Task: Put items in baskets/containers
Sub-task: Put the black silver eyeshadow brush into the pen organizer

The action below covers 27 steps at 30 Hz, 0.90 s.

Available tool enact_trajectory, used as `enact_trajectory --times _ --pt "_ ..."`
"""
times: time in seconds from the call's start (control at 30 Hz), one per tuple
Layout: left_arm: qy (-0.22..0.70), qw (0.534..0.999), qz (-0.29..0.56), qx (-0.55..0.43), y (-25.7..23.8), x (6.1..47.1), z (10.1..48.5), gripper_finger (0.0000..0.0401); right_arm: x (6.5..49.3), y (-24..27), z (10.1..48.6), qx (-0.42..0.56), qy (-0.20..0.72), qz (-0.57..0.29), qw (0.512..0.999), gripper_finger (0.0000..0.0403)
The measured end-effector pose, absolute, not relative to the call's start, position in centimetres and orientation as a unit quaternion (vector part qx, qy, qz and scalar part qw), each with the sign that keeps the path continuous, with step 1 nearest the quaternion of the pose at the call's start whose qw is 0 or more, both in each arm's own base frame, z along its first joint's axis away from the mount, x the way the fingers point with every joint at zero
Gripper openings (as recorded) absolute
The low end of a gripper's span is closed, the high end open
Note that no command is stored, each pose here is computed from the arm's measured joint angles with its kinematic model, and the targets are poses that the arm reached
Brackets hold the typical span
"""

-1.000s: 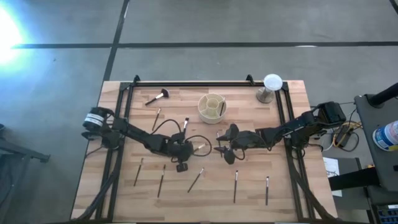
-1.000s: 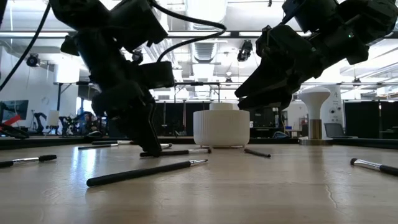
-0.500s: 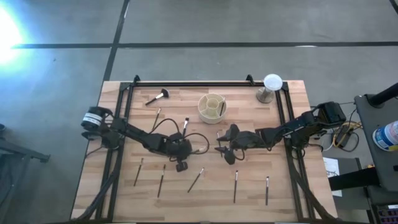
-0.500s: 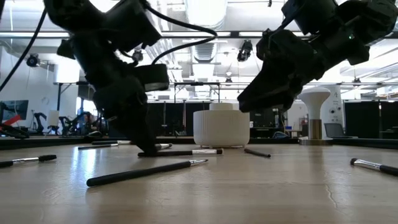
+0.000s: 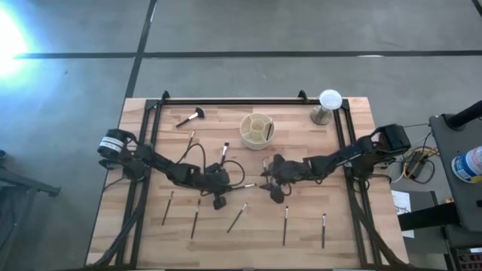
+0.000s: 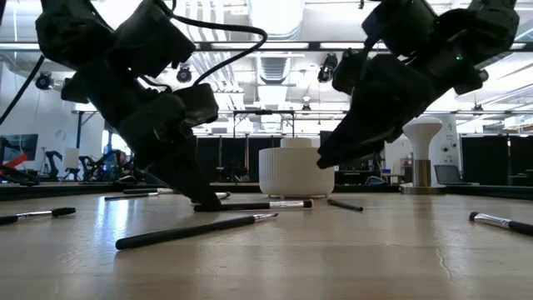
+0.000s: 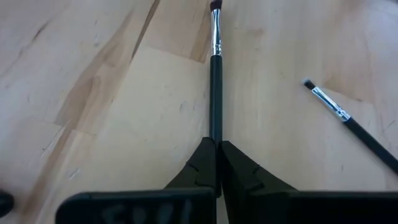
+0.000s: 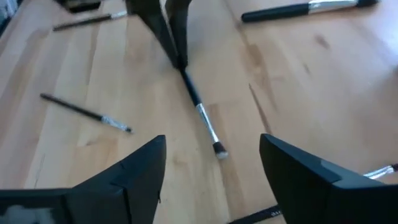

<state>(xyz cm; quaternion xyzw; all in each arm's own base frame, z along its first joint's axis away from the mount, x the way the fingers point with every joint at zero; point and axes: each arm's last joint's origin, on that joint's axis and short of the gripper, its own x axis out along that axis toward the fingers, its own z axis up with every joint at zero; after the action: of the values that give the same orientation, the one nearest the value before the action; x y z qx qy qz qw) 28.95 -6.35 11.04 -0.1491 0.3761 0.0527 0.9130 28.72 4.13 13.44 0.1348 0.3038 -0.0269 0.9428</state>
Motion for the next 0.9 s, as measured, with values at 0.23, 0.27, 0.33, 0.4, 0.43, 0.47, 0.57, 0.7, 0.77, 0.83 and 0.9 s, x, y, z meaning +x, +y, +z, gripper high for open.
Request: enact_trajectory --times 0.23,0.27,0.33,0.4,0.43,0.47,0.57,0.7,0.77,0.83,0.9 --pt "0.369 0.918 0.049 -0.137 -6.3 29.0 11.1 0.0001 30.6 4.6 12.3 0.095 0.355 -0.001 0.93 0.025" --pt "0.369 0.918 0.048 -0.136 -6.4 29.0 11.1 0.0001 30.8 4.6 12.0 0.086 0.371 -0.002 0.925 0.0244" --pt "0.367 0.919 0.048 -0.136 -6.4 29.0 11.1 0.0001 31.5 4.7 11.7 0.073 0.383 0.0 0.921 0.0231" --pt "0.366 0.919 0.048 -0.136 -6.3 29.0 11.1 0.0001 32.0 4.8 11.4 0.059 0.397 0.003 0.916 0.0217" --pt "0.366 0.919 0.048 -0.136 -6.3 29.0 11.1 0.0001 32.2 4.8 11.4 0.055 0.397 0.005 0.916 0.0209" --pt "0.366 0.92 0.048 -0.135 -6.3 29.0 11.1 0.0001 32.4 4.8 11.3 0.051 0.4 0.006 0.915 0.0201" --pt "0.365 0.92 0.048 -0.135 -6.3 29.0 11.0 0.0001 32.7 4.9 11.1 0.043 0.412 0.007 0.91 0.0169" --pt "0.363 0.921 0.048 -0.135 -6.3 28.9 11.0 0.0001 32.8 4.9 11.0 0.04 0.417 0.007 0.908 0.0116" --pt "0.362 0.921 0.048 -0.133 -6.3 28.9 11.0 0.0001 32.7 4.8 10.9 0.039 0.421 0.005 0.906 0.0086" --pt "0.361 0.922 0.049 -0.132 -6.3 28.9 11.0 0.0001 32.7 4.8 10.9 0.038 0.423 0.003 0.905 0.0057" --pt "0.361 0.922 0.048 -0.131 -6.3 29.0 11.0 0.0001 32.6 4.8 10.9 0.038 0.424 0.003 0.905 0.0029"
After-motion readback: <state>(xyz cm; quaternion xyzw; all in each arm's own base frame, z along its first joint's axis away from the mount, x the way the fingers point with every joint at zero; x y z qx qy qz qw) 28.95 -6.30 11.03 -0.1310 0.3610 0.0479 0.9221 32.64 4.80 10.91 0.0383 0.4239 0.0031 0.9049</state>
